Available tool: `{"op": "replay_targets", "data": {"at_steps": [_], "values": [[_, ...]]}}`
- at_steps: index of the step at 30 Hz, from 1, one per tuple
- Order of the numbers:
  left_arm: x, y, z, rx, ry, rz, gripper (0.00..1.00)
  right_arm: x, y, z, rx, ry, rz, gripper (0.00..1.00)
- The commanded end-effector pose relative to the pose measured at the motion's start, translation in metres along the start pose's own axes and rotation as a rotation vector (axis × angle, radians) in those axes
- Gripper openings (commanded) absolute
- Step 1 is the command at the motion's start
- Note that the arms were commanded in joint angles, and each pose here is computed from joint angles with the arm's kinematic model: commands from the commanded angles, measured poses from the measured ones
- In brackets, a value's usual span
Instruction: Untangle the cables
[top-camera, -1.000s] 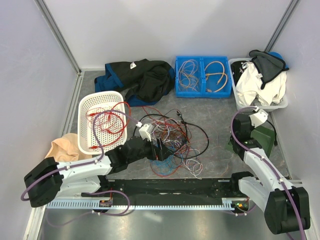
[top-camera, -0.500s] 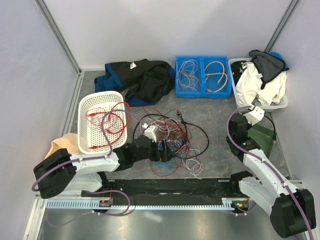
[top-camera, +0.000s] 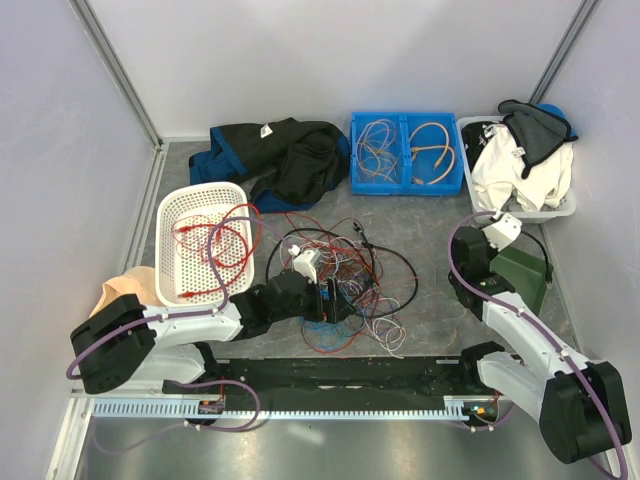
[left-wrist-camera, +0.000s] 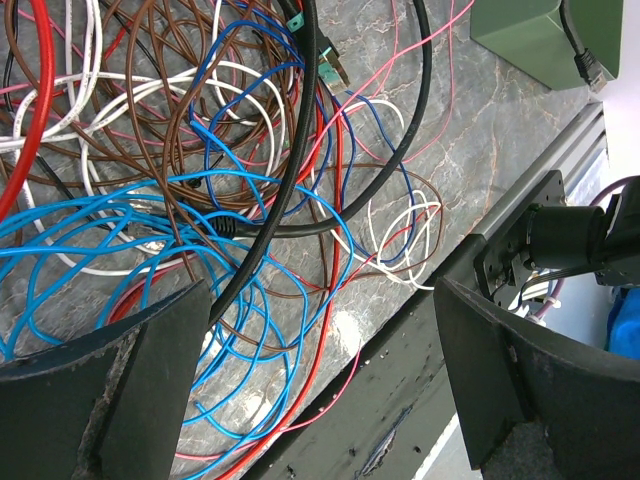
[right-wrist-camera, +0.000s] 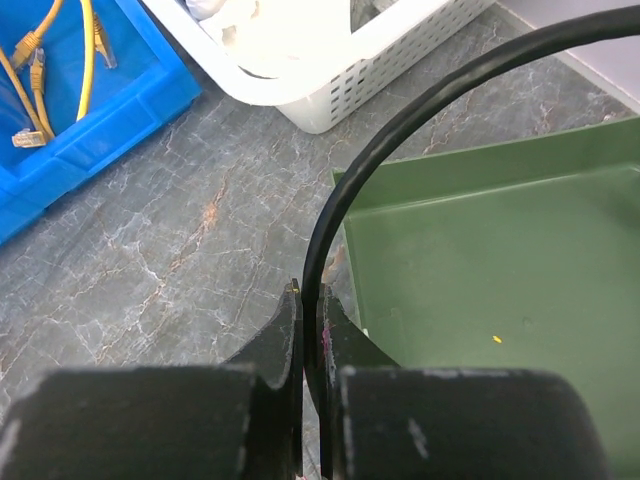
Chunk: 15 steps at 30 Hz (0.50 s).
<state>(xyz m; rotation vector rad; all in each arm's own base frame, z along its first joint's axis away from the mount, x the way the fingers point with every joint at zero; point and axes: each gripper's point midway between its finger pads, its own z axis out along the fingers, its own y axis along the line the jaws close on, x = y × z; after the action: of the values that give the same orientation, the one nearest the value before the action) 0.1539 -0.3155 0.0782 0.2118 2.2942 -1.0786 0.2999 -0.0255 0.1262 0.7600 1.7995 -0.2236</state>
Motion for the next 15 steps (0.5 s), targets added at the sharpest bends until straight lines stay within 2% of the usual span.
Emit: {"op": "replay_targets", "data": {"at_steps": [1, 6, 15], "values": [[-0.013, -0.018, 0.001, 0.047, -0.037, -0.017, 0.99, 0.002, 0.007, 0.001, -0.026, -0.01, 0.062, 0.0], [-0.012, -0.018, 0.001, 0.047, -0.035, -0.017, 1.0, 0.0, 0.018, -0.004, -0.089, -0.006, 0.128, 0.0], [-0.011, -0.016, 0.0, 0.044, -0.038, -0.023, 1.0, 0.002, 0.028, -0.004, -0.115, 0.023, 0.145, 0.0]]}}
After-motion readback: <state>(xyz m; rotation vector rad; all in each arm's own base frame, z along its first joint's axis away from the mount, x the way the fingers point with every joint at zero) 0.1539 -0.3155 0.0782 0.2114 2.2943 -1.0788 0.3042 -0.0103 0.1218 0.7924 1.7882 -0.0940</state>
